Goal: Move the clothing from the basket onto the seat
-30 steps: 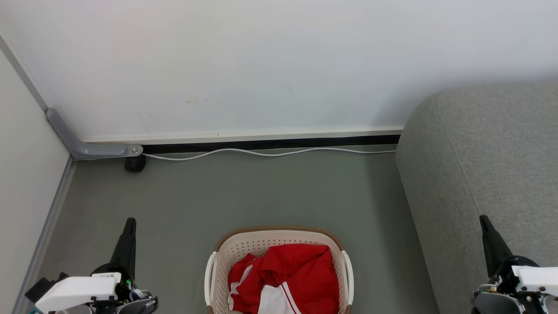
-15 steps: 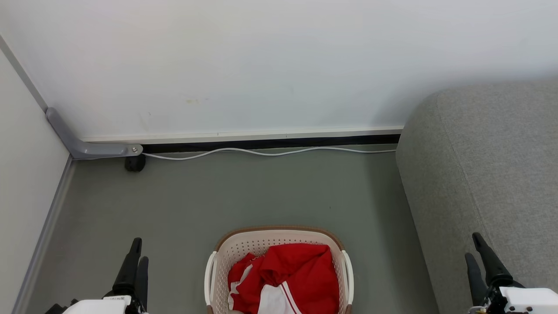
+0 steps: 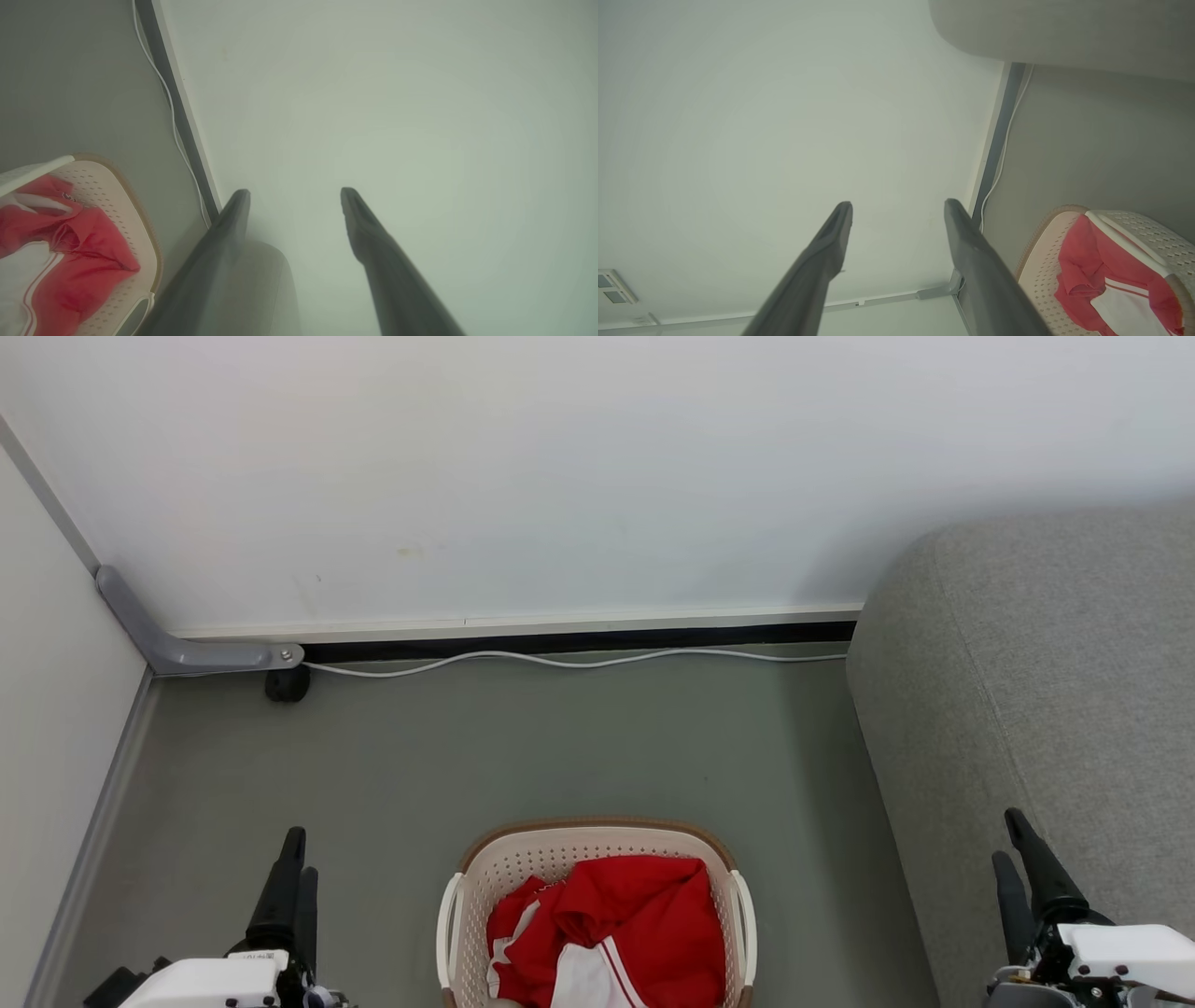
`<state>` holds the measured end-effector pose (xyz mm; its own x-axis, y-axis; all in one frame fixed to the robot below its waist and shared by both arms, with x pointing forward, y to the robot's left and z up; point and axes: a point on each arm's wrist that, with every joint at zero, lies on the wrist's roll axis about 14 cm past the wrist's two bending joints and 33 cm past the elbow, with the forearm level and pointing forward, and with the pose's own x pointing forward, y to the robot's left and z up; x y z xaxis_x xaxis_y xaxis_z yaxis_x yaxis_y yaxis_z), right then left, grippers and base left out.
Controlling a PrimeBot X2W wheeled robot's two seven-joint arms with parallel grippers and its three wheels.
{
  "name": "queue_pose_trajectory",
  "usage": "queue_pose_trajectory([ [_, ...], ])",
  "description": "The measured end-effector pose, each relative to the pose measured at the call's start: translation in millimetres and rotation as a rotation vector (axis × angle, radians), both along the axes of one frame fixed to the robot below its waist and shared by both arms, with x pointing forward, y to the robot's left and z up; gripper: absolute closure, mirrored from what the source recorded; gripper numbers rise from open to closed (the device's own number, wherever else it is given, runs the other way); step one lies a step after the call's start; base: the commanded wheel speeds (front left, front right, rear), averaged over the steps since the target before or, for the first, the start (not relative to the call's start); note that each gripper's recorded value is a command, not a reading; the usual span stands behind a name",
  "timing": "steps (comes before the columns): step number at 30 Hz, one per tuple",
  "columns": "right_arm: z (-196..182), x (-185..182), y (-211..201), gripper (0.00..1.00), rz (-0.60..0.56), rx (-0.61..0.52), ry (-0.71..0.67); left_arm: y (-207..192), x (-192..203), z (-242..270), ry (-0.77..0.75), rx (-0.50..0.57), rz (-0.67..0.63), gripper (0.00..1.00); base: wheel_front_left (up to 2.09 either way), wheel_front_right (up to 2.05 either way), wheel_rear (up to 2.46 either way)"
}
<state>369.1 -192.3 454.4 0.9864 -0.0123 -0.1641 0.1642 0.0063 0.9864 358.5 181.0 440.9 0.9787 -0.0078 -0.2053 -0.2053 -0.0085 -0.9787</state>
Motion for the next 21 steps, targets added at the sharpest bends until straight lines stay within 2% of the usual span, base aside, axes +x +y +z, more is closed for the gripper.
queue_pose_trajectory([
  [15, 6, 13, 3, 0.00, 0.026, -0.114, -0.011, 0, 9, 4, -0.009, 0.144, -0.028, 0.00, 0.00, 0.00, 0.00],
  [21, 8, 18, 2, 0.00, 0.034, -0.196, -0.013, -1, 15, 8, -0.020, 0.223, -0.040, 0.00, 0.00, 0.00, 0.00],
])
